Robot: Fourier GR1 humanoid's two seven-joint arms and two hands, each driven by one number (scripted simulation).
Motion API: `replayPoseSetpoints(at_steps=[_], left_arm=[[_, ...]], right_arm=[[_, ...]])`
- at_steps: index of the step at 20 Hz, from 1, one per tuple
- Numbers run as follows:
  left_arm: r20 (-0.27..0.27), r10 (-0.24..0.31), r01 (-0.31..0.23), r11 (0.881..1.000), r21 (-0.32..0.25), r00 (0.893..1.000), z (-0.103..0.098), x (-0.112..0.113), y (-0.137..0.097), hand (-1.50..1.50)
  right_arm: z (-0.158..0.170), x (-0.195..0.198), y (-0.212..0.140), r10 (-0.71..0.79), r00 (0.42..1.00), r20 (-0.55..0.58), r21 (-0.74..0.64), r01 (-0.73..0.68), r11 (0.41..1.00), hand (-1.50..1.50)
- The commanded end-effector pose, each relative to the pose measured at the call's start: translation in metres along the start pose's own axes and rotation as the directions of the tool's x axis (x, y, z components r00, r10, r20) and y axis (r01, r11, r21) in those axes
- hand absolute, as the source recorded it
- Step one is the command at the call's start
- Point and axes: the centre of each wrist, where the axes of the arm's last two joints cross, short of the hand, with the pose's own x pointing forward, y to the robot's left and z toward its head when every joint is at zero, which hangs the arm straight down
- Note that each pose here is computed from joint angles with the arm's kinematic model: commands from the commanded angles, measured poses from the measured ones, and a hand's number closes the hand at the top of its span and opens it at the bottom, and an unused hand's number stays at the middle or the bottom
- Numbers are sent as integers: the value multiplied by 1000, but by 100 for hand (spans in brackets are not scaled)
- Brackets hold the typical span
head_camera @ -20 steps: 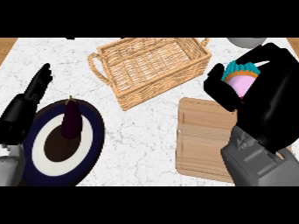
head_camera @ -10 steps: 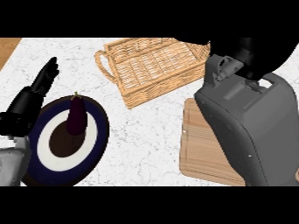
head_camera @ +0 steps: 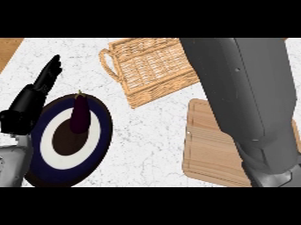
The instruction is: Pick the cupcake from the cutting board and place it in the basket
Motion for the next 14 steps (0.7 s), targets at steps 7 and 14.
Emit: replayPoseSetpoints(at_steps=[7,14], left_arm=[[9,21,-21,1000,-20,1000,-2,6,-7,0],[5,-17,17,1000,16,1000,2,-5,4,0]], right_arm=[[-24,12,47,61,958,-279,180,-10,984,150],[-28,25,60,364,885,-289,276,-287,917,150]])
